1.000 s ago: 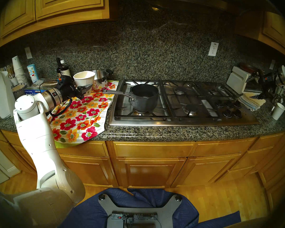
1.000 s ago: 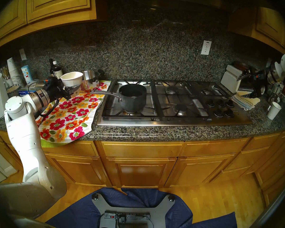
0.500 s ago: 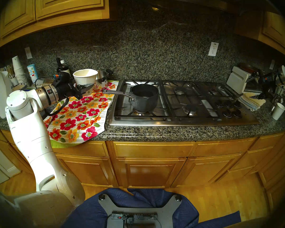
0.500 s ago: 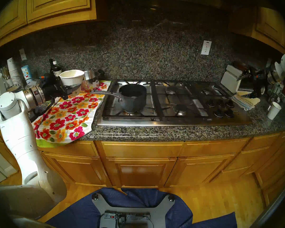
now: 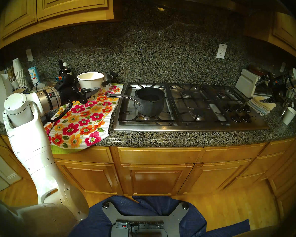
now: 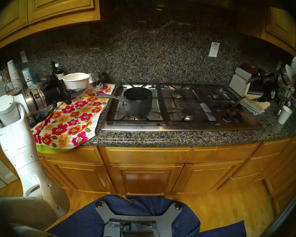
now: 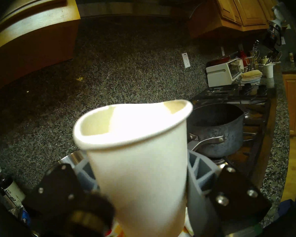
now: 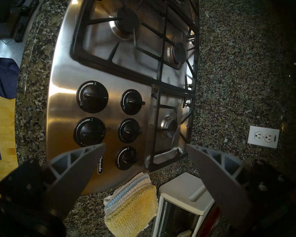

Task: Pick up the water cup, pour water into the pot, turn on the stove

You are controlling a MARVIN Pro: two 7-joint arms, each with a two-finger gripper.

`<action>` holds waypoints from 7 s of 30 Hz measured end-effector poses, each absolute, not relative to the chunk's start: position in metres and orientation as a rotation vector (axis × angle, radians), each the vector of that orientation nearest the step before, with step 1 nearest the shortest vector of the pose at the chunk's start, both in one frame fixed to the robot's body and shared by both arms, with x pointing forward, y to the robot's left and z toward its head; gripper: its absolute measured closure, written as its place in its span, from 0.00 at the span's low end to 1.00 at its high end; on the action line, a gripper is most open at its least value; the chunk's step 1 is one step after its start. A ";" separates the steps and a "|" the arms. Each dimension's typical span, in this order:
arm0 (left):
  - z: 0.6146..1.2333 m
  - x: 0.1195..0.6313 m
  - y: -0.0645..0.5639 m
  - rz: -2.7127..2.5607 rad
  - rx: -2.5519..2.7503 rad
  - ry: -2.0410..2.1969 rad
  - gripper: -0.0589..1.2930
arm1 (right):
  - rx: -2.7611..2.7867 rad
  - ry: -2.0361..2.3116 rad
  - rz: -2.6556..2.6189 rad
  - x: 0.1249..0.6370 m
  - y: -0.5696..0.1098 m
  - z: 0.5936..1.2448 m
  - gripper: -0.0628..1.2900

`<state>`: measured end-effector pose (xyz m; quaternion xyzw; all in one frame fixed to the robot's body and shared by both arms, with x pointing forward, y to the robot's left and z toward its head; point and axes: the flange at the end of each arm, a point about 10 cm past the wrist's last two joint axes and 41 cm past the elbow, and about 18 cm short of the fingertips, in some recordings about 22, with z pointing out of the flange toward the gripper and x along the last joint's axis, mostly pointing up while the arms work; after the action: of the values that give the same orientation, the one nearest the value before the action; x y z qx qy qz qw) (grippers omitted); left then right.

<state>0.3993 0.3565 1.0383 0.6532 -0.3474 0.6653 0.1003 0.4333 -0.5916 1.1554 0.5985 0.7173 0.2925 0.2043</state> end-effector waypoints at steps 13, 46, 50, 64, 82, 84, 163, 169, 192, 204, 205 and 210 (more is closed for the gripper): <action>1.028 0.405 0.323 1.880 1.924 -1.053 0.48 | 1.669 2.001 0.816 0.433 -0.592 1.155 0.05; 0.997 0.471 0.249 1.658 1.941 -1.241 0.48 | 1.670 2.001 0.816 0.433 -0.592 1.155 0.05; 1.002 0.471 0.253 1.659 1.935 -1.278 0.48 | 1.670 2.001 0.816 0.433 -0.592 1.155 0.05; 1.020 0.461 0.279 1.649 1.939 -1.430 0.48 | 1.670 2.001 0.816 0.433 -0.592 1.155 0.05; 1.038 0.477 0.261 1.643 1.877 -1.534 0.48 | 1.670 2.001 0.816 0.433 -0.592 1.155 0.05; 1.038 0.478 0.259 1.638 1.873 -1.541 0.48 | 1.670 2.001 0.816 0.433 -0.592 1.155 0.05; 1.076 0.524 0.237 1.380 1.756 -2.001 0.48 | 1.670 2.001 0.815 0.433 -0.592 1.155 0.05; 1.079 0.529 0.239 1.368 1.749 -2.029 0.48 | 1.670 2.001 0.815 0.433 -0.592 1.155 0.05; 1.092 0.530 0.230 1.318 1.683 -2.173 0.48 | 1.670 2.001 0.815 0.433 -0.592 1.155 0.05; 1.102 0.532 0.227 1.294 1.678 -2.207 0.48 | 1.670 2.001 0.815 0.433 -0.592 1.155 0.05; 1.103 0.532 0.226 1.291 1.678 -2.210 0.48 | 1.670 2.001 0.815 0.433 -0.592 1.155 0.05; 1.106 0.533 0.223 1.272 1.675 -2.229 0.48 | 1.670 2.001 0.815 0.433 -0.592 1.155 0.05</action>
<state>0.5331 0.2230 1.1064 0.5462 -0.7268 0.4147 0.0383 0.4333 -0.5916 1.1552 0.5988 0.7173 0.2923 0.2038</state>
